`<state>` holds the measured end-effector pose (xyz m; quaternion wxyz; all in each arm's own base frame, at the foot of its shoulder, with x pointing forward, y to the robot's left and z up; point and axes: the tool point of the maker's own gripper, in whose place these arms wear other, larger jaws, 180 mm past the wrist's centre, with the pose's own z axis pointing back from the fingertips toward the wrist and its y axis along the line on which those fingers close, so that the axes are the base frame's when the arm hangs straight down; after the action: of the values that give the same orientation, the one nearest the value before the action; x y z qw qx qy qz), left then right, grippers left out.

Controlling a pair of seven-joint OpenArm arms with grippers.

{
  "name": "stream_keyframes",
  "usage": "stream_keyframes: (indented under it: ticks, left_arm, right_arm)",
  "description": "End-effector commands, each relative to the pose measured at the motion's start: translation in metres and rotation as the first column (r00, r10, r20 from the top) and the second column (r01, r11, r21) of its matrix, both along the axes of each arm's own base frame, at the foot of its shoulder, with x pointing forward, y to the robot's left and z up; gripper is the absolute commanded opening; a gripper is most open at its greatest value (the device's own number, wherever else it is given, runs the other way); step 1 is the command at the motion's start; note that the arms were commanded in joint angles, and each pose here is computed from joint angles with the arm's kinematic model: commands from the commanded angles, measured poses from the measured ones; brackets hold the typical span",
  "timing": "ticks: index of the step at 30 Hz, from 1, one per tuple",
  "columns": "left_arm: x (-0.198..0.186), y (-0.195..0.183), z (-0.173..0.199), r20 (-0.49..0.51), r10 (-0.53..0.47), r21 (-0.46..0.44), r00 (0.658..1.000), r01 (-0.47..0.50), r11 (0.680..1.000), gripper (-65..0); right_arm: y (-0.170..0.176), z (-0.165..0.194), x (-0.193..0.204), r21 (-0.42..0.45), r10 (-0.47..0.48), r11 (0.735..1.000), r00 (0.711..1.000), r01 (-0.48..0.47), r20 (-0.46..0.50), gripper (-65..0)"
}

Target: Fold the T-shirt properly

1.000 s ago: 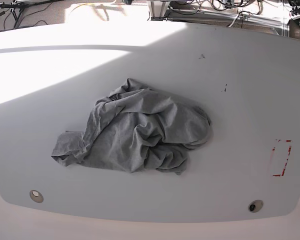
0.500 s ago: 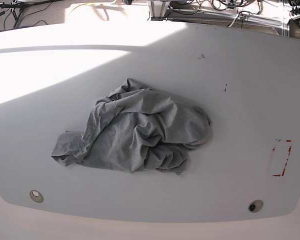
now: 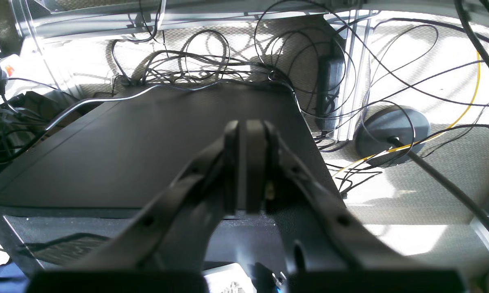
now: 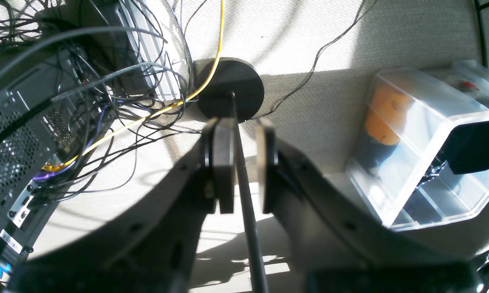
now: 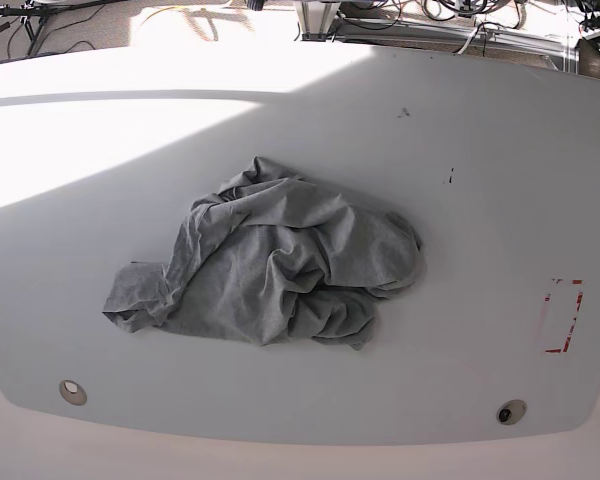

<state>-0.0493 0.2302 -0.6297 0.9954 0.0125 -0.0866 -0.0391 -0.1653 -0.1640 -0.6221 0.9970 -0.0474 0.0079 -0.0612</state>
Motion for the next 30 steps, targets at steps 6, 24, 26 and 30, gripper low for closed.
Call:
stream_keyframes:
  ticks: [6, 24, 26, 30]
  left_arm:
    - [-0.008, 0.013, 0.010, 0.011, -0.027, 0.021, 1.000, 0.027, 0.999, -63.7]
    - [-0.003, 0.012, 0.029, 0.076, -0.049, 0.024, 0.996, 0.047, 0.999, -64.0]
    - [-0.003, 0.012, 0.030, 0.079, -0.049, 0.026, 0.996, 0.047, 0.999, -63.9]
    - [-0.002, 0.013, 0.031, 0.086, -0.044, 0.028, 0.995, 0.041, 0.999, -63.9]
  right_arm:
    - [-0.011, 0.009, -0.020, -0.019, 0.003, 1.000, 1.000, -0.004, -0.021, -56.8]
    - [-0.032, 0.033, -0.009, -0.041, 0.049, 0.998, 0.997, -0.046, 0.066, -57.8]
    - [-0.033, 0.034, -0.009, -0.043, 0.049, 0.998, 0.996, -0.046, 0.070, -57.8]
    - [-0.034, 0.038, -0.011, -0.044, 0.053, 0.998, 0.996, -0.050, 0.070, -58.0]
